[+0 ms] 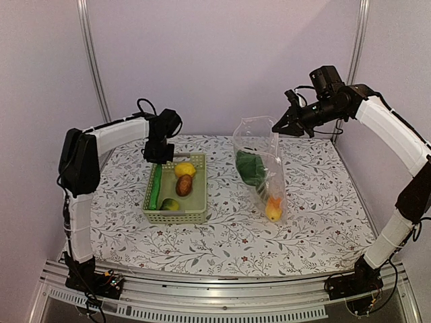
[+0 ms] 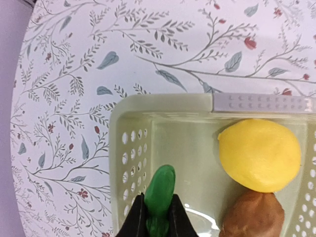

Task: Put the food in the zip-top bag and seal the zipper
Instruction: Pick up the fake vegetable from the bin, then place the fake vegetable in the zipper food storage bag.

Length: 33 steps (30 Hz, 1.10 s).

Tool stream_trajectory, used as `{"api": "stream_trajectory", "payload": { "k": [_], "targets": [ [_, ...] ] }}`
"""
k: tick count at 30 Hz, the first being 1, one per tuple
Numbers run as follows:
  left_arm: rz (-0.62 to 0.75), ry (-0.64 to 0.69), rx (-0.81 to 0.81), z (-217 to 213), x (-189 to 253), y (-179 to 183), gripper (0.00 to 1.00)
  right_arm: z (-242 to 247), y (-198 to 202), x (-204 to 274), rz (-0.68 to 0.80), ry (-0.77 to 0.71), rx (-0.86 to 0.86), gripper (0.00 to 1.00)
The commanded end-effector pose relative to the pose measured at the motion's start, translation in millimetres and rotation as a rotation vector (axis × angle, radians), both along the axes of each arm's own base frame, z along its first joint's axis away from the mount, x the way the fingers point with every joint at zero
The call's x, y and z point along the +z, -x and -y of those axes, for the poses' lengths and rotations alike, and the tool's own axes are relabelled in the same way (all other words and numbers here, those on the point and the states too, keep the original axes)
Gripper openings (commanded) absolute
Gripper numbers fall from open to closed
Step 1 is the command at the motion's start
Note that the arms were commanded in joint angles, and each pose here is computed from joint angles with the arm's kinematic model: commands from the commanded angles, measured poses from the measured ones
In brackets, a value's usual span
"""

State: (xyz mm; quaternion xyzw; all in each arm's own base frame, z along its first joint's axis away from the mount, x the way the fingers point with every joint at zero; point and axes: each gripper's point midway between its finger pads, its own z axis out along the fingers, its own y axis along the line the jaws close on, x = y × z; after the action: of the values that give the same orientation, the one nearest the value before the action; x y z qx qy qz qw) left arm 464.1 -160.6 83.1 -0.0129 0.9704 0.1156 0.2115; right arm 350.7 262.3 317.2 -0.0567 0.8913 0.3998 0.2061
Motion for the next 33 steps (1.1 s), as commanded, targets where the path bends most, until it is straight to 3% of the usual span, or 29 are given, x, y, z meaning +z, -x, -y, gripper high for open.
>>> {"api": "stream_trajectory", "payload": {
  "k": [1,6,9,17,22,27,33],
  "targets": [
    [0.190,0.145,-0.013,23,89,-4,0.00,2,3,13,0.026,-0.020,0.004,0.00],
    [0.500,0.317,-0.185,80,198,-2,0.00,3,4,12,0.026,-0.018,0.004,0.00],
    [0.674,0.353,-0.218,99,256,11,0.00,3,5,13,0.026,-0.020,0.005,0.00],
    [1.075,0.634,-0.322,153,377,56,0.00,5,13,14,0.007,-0.026,0.003,0.00],
    [1.224,0.733,-0.426,186,424,77,0.00,7,17,17,0.007,-0.029,0.005,0.00],
    [1.344,0.826,-0.495,215,442,91,0.00,9,24,23,-0.002,-0.025,0.000,0.00],
    [1.379,0.975,-0.561,254,445,102,0.00,13,28,26,-0.004,-0.016,-0.007,0.00]
  ]
}}
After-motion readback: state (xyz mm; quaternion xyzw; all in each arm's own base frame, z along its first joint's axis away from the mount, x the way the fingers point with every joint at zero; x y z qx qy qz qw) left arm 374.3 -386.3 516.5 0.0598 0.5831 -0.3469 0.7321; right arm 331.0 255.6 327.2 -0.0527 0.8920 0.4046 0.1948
